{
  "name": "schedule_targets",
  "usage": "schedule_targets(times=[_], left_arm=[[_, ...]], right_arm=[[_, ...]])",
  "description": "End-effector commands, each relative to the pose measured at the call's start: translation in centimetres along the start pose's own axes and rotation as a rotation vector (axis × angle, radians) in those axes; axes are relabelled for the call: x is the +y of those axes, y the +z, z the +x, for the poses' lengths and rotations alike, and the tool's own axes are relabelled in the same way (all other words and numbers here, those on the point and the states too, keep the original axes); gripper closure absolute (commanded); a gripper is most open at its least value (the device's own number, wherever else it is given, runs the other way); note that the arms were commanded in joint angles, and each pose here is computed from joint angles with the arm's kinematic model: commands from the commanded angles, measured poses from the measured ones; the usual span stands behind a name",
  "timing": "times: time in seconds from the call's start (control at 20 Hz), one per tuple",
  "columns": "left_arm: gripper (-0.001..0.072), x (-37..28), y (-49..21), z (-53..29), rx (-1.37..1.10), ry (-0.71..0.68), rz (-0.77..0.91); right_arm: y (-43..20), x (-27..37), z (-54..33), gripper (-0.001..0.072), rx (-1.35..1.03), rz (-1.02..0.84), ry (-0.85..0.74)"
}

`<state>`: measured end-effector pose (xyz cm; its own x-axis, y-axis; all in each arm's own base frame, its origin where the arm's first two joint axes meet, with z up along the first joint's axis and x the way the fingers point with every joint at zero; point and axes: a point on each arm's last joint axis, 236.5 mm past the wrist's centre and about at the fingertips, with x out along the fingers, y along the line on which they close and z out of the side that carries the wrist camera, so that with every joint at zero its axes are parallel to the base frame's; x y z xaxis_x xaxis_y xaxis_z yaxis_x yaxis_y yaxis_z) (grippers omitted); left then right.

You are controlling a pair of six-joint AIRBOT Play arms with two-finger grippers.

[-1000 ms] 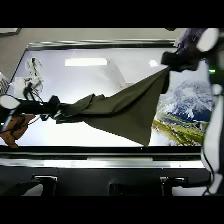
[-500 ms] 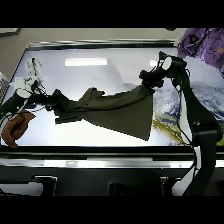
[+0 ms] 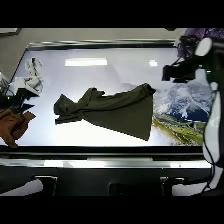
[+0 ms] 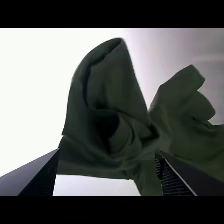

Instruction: Fold the clothes and pants, and hang the long-sleeved shirts on hangers.

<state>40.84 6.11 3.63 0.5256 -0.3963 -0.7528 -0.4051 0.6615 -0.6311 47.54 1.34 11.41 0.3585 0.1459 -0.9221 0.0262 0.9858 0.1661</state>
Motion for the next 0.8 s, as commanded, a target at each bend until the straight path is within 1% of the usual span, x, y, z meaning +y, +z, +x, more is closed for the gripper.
schedule_targets(times=[0.0, 0.1, 0.2, 0.3, 0.4, 0.55, 0.75], left_arm=[[0.0027, 3.2, -3.5, -1.1, 0.011, 0.022, -0.043], [0.0027, 4.0, -5.2, 0.2, 0.051, 0.027, -0.069], [0.0028, 4.1, -6.4, 1.1, 0.089, 0.030, -0.070], [0.0028, 3.6, -6.9, 1.7, 0.109, 0.028, -0.056], [0.0028, 3.3, -6.8, 2.0, 0.100, 0.029, -0.042], [0.0028, 3.3, -6.2, 2.2, 0.075, 0.033, -0.038], [0.0029, 3.3, -6.1, 2.2, 0.072, 0.034, -0.037]], right_arm=[[-5.6, -1.6, -2.0, 0.0155, 0.082, 0.061, 0.134], [-10.7, -1.2, 0.3, 0.0155, 0.175, 0.132, 0.234], [-15.8, -1.1, 3.4, 0.0155, 0.253, 0.186, 0.262], [-19.3, -0.4, 6.1, 0.0156, 0.295, 0.243, 0.297], [-21.4, 0.8, 8.6, 0.0163, 0.299, 0.310, 0.352], [-23.4, 0.9, 11.6, 0.0173, 0.286, 0.411, 0.358], [-25.3, 1.6, 13.2, 0.0173, 0.286, 0.458, 0.392]])
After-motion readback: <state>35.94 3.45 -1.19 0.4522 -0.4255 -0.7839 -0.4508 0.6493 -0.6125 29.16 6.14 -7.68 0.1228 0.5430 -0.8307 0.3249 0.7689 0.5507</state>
